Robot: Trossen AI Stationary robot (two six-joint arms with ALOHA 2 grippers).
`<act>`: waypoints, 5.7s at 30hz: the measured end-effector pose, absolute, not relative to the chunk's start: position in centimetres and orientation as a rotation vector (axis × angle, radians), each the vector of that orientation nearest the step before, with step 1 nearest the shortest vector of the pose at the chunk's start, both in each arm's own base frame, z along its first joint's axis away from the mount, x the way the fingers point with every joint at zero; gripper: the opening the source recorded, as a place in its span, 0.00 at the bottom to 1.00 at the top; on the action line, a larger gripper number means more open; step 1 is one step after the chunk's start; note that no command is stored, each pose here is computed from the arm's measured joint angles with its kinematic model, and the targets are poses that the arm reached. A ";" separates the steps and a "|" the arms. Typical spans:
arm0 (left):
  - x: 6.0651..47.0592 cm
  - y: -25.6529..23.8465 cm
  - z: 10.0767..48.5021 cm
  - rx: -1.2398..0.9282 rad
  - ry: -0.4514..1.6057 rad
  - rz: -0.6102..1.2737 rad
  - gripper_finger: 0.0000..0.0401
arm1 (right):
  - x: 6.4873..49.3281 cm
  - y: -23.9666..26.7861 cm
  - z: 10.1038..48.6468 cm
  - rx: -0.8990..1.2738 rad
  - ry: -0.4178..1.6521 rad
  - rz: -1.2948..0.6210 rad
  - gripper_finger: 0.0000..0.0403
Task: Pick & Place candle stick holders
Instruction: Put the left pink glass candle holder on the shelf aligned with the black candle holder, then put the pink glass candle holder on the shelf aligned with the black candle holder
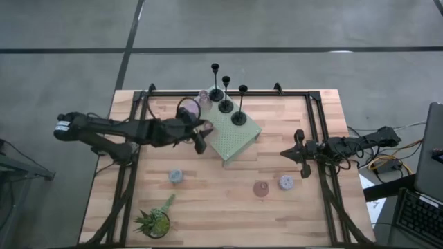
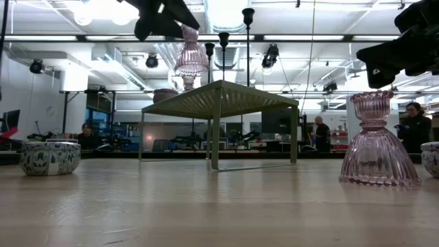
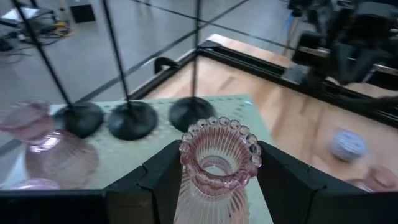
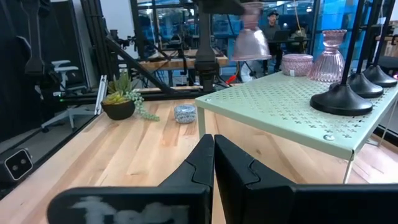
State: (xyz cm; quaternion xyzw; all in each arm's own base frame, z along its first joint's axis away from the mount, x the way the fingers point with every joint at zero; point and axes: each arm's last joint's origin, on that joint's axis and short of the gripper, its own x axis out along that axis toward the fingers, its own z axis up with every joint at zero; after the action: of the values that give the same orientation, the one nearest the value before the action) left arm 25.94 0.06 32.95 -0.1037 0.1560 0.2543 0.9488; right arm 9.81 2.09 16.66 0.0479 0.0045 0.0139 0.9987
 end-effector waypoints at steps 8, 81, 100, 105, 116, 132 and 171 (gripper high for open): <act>25.9 2.8 32.9 -0.217 0.310 0.615 0.48 | 9.8 2.1 16.7 0.095 0.009 0.027 0.02; 30.4 8.0 28.4 -0.192 0.328 0.736 0.48 | 9.8 2.1 16.7 0.100 0.009 0.028 0.02; 30.4 7.9 28.3 -0.208 0.348 0.704 0.56 | 9.8 2.1 16.7 0.097 0.009 0.028 0.02; 30.4 7.8 28.2 -0.218 0.354 0.695 0.62 | 9.8 2.1 16.7 0.095 0.009 0.028 0.02; 29.6 6.9 29.6 -0.223 0.317 0.637 0.77 | 9.8 2.1 16.7 0.099 0.009 0.028 0.02; 28.4 4.3 32.6 -0.145 0.206 0.508 0.78 | 9.8 2.1 16.7 0.096 0.009 0.028 0.02; 36.8 -11.3 24.7 -0.011 -0.056 -0.135 0.78 | 9.8 2.1 16.7 0.100 0.009 0.028 0.02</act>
State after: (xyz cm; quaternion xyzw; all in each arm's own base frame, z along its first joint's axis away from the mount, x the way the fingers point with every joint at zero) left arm 36.78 -11.33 24.73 -0.0057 -0.0282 -0.0674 0.9973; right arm 9.80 2.09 16.67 0.0498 0.0044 0.0138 0.9987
